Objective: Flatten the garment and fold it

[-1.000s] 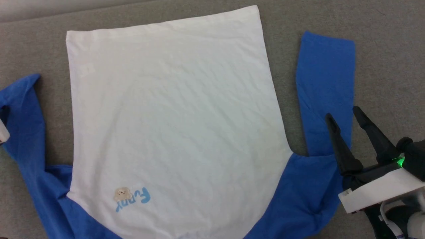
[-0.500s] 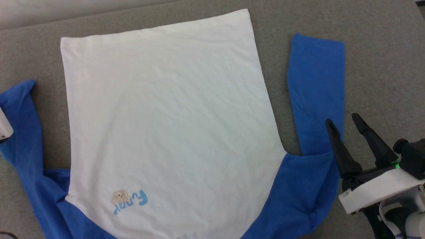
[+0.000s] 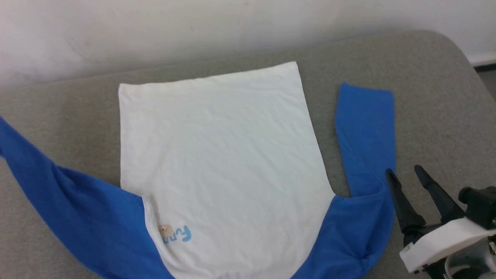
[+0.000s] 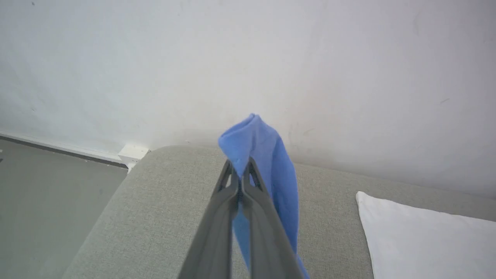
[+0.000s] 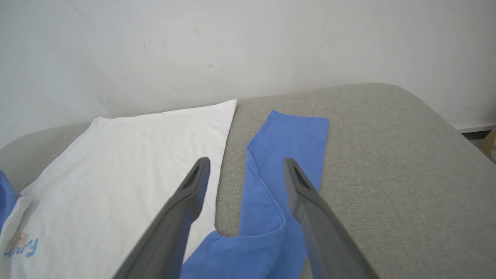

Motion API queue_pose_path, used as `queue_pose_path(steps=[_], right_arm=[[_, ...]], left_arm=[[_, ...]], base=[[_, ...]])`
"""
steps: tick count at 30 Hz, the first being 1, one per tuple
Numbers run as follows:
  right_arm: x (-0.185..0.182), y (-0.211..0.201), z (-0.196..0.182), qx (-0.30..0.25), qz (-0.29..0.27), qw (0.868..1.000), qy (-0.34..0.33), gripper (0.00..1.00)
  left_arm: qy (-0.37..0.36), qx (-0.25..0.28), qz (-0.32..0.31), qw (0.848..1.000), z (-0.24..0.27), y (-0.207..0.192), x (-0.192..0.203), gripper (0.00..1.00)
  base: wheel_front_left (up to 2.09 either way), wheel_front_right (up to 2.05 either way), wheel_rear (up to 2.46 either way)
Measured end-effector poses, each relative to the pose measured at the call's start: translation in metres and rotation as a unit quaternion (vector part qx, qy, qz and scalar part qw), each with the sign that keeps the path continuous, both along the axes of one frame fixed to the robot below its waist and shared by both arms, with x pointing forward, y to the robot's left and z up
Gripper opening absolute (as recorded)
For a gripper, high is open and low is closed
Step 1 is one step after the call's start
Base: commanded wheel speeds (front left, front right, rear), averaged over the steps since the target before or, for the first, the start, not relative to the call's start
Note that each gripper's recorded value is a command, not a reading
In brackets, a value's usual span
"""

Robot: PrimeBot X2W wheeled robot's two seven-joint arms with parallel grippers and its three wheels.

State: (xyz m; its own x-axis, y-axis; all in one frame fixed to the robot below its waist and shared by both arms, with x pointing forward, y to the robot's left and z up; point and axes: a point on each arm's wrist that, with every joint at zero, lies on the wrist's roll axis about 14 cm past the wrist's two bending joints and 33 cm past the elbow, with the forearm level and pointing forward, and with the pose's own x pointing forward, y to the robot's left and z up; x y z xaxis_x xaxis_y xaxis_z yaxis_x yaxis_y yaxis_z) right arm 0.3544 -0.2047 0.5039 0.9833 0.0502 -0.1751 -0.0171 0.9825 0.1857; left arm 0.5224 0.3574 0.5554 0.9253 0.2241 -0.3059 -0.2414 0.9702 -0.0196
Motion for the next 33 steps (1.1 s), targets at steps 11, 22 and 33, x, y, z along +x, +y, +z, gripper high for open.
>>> queue_pose_path(steps=[11,22,33], right_arm=[[-0.016,0.008,0.023,0.013,0.006,0.999,-0.032,1.00],[-0.025,0.005,0.034,0.018,-0.005,0.999,-0.046,1.00],[-0.028,-0.008,0.027,0.018,-0.031,0.999,-0.033,1.00]], left_arm=[[-0.143,0.049,-0.058,0.987,0.105,-0.028,-0.048,0.00],[-0.141,0.044,-0.300,0.943,0.094,-0.212,-0.085,0.00],[-0.012,-0.048,-0.541,0.839,-0.003,-0.410,-0.165,0.00]], base=[[0.00,0.00,0.00],[0.00,0.00,0.00],[0.00,0.00,0.00]])
